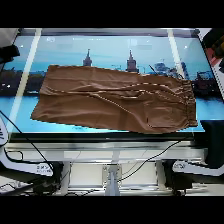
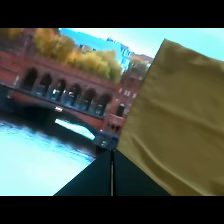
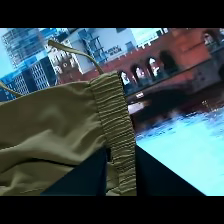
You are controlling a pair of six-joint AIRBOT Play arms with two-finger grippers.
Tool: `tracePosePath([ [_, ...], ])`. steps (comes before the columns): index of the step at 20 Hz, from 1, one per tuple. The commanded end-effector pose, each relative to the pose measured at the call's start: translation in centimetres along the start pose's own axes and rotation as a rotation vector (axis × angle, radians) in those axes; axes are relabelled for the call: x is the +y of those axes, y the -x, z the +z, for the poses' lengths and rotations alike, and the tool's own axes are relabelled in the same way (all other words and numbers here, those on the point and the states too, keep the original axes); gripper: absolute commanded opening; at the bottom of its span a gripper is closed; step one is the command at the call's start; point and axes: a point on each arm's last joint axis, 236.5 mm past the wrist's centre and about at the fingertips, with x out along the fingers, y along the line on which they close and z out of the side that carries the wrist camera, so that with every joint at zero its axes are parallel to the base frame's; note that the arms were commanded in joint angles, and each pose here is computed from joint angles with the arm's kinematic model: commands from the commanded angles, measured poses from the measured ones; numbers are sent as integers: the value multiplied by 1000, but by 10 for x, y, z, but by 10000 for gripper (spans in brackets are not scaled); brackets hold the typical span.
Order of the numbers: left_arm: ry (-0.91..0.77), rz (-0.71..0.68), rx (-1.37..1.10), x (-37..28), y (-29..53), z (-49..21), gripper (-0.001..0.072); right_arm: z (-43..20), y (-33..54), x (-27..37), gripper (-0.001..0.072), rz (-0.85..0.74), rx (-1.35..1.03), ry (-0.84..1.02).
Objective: Fold the clothes and pants, and hang the long-sleeved shirts on hangers.
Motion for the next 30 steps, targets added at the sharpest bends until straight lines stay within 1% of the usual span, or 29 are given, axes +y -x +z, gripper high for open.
tracePosePath([
  [1,-73,-96,-49,-19,78,-3,31,13,62,13,191,11,-99,18],
  [4,-57,-81,-72,-9,117,-23,31,-5,97,22,189,20,-122,24],
  [6,-22,-61,-53,4,124,-55,31,-34,108,25,189,22,-116,20],
  [9,49,-35,21,17,103,-124,32,-97,102,27,189,25,-63,4],
  [10,58,-38,31,16,93,-142,43,-115,98,27,189,25,-42,0],
  [11,61,-40,45,14,82,-160,77,-132,93,27,189,26,-18,-5],
  [13,92,-74,105,4,62,-194,271,-153,85,28,189,36,20,-14],
  [14,141,-91,150,-2,50,-211,423,-159,81,30,189,47,35,-21],
  [15,195,-102,182,-7,40,-225,615,-161,79,35,190,66,42,-30],
  [16,245,-110,208,-11,30,-238,685,-159,78,39,189,87,38,-39],
  [19,312,-87,268,-11,2,-279,683,-154,80,50,189,134,19,-58],
  [22,397,-53,269,1,-15,-301,677,-155,80,51,190,137,21,-60],
  [27,723,48,169,49,-28,-297,669,-153,79,48,189,126,13,-56],
  [29,857,80,193,70,-32,-309,662,-153,79,47,190,119,11,-53],
  [30,930,76,218,76,-35,-317,625,-153,79,45,190,113,11,-51],
])
